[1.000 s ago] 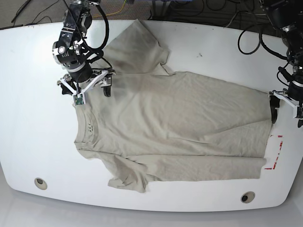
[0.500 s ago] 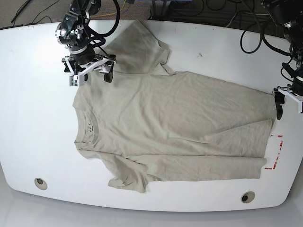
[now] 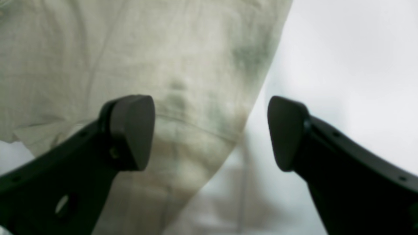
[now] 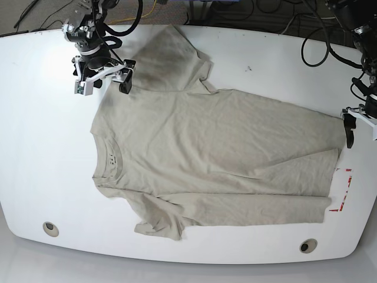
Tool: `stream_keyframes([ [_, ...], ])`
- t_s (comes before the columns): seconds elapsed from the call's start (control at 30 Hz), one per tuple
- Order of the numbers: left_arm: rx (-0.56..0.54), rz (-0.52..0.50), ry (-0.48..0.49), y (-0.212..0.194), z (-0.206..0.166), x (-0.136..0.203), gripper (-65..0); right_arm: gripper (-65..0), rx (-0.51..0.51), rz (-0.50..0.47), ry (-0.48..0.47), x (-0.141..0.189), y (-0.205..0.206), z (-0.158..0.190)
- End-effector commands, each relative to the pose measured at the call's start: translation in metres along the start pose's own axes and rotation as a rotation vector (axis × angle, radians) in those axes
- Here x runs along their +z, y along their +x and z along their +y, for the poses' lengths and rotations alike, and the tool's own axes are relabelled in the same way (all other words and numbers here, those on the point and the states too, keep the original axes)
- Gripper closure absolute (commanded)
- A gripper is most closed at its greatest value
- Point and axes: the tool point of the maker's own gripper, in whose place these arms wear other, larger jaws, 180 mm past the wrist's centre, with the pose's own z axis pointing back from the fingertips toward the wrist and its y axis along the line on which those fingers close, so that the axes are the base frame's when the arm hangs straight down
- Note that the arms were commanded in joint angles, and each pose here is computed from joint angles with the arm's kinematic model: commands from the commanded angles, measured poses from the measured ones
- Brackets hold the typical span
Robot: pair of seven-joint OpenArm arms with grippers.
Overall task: Layout the t-shirt on the table in an organized manner, then fold the t-shirt properly
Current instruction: 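Move both grippers across the shirt to its shoulder and sleeve edge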
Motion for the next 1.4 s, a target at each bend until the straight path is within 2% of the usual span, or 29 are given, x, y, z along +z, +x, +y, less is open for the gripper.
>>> stream_keyframes([
  [0.0,-0.014,-0.063,0.017,0.021,0.01,0.0,-59.6,-51.6,0.003,-0.036,0.008,0.004,0.008,0.001],
  [0.43,-0.017,-0.064,0.019,0.022,0.011,0.0,-59.6,-51.6,-0.114,0.047,0.066,-0.002,-0.032,0.004],
  [0.9,-0.017,-0.064,0.016,0.022,0.01,0.0,-59.6,-51.6,-0.053,0.091,0.155,-0.009,-0.04,0.033],
  [1.07,-0.017,-0.064,0.016,0.022,0.01,0.0,-59.6,-51.5,-0.053,0.087,0.16,-0.01,-0.038,0.035],
  [1.17,-0.017,-0.064,0.016,0.022,0.01,0.0,-59.6,-48.2,-0.048,0.082,0.161,-0.012,-0.036,0.035],
  [1.33,-0.017,-0.064,0.016,0.022,0.01,0.0,-59.6,-28.3,-0.052,0.102,0.158,-0.016,-0.041,0.031],
  [1.37,-0.017,-0.064,0.016,0.022,0.01,0.0,-59.6,-21.7,-0.045,0.108,0.154,-0.016,-0.042,0.027],
])
